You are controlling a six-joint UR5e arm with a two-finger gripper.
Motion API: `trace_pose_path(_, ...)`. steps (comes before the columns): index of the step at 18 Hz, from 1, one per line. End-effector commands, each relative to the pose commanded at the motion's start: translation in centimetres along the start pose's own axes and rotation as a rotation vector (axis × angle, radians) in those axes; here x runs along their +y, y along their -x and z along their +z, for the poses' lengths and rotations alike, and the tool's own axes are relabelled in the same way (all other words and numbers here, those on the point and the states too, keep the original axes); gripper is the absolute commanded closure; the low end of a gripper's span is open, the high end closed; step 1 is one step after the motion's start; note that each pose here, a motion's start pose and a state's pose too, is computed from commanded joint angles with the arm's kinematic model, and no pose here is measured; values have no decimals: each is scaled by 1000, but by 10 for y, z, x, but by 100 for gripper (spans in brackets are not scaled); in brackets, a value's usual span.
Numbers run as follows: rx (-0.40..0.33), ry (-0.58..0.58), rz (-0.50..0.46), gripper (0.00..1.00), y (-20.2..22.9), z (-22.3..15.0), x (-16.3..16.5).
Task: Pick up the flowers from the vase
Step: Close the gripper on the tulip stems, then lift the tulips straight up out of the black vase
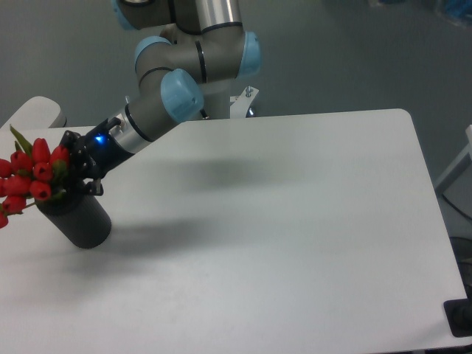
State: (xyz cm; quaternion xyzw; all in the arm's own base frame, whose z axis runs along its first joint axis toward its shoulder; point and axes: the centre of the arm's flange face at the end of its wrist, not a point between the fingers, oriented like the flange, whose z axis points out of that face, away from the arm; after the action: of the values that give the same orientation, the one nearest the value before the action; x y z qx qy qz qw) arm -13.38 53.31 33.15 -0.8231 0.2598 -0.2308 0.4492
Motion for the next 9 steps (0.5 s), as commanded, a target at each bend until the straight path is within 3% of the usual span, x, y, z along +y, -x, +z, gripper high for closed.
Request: trace_pose_path(9, -20, -49, -29, 86, 2, -19, -25)
